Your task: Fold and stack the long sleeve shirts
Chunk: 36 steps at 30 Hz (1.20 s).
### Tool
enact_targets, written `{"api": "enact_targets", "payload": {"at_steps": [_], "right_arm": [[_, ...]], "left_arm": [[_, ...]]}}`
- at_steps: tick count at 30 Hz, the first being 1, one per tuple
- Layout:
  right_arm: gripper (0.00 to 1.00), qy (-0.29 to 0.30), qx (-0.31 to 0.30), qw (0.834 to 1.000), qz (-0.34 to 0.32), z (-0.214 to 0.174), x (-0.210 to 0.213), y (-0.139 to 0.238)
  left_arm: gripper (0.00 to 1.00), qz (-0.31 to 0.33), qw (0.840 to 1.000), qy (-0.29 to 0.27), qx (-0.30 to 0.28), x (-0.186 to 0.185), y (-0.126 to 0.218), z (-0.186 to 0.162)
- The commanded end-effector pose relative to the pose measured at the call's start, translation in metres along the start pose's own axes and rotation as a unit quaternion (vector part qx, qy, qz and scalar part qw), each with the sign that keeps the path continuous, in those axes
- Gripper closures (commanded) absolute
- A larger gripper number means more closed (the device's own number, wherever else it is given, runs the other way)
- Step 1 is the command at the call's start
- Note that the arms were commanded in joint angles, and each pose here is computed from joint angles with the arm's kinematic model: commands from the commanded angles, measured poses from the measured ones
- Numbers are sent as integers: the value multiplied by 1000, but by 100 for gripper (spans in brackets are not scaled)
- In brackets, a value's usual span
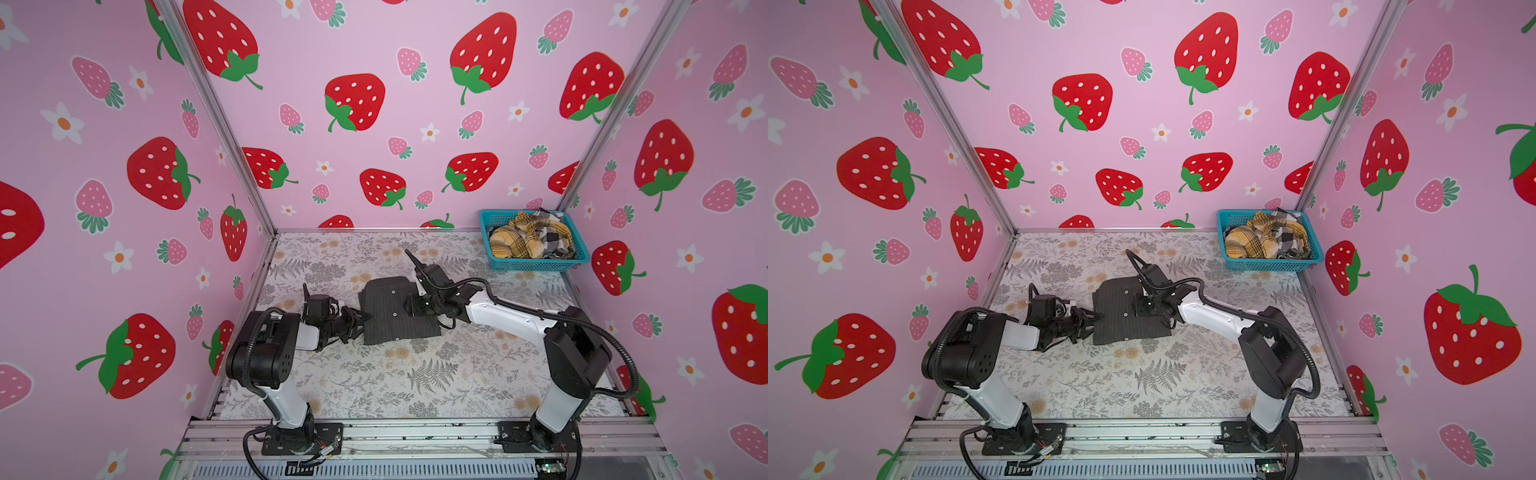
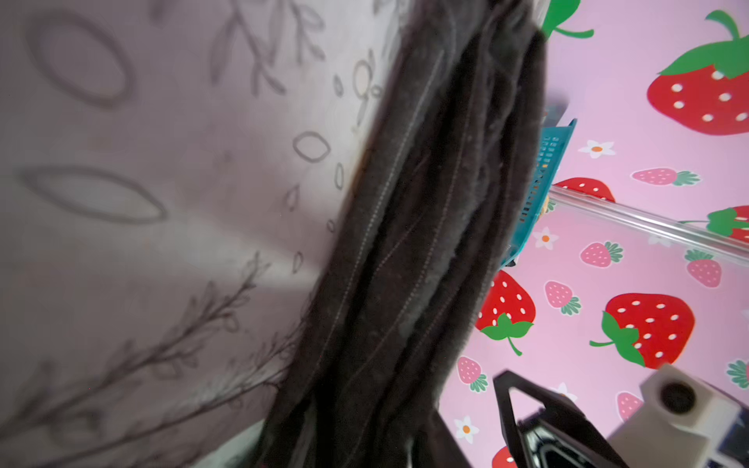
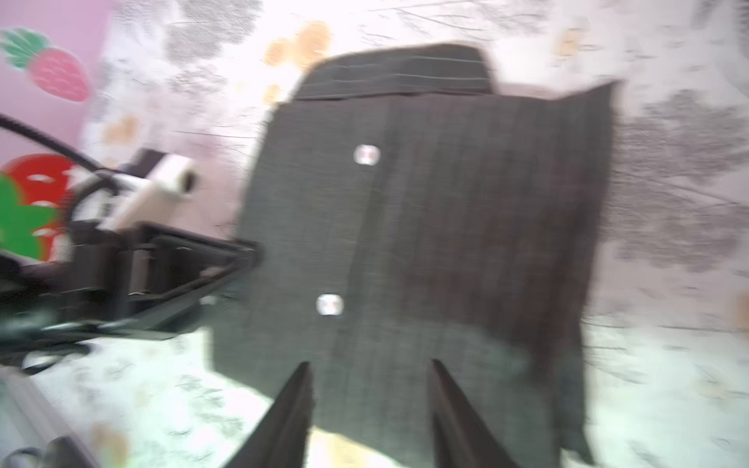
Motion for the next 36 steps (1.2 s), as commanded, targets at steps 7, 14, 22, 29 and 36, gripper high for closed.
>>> {"api": "enact_targets", "payload": {"at_steps": [7, 14, 22, 29, 36], "right_arm": [[82, 0, 57, 998, 14, -36, 14, -50], [87, -5, 76, 997, 22, -45, 14, -64], [86, -21, 39, 999, -22, -13, -19, -34], [86, -52, 43, 996, -52, -15, -74, -27], [87, -74, 61, 993, -73, -30, -106, -52]], "left_arm": [[56, 138, 983, -63, -103, -27, 64, -5], [74, 95, 990, -91, -51, -60, 52, -21], [99, 111, 990, -81, -25, -55, 11, -24], [100, 154, 985, -69, -29, -28, 5, -17], [100, 188, 980, -55, -26, 4, -2, -7]]}}
Point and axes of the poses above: each gripper's point midway between its finger pads, its own y axis back along the fingers, its own x axis along the line the jaws close on, z = x × y, the point moved 1 cm from there along y, back along the fingers, and after that the axes turned 1 degree about y, right-handed, at the moved point
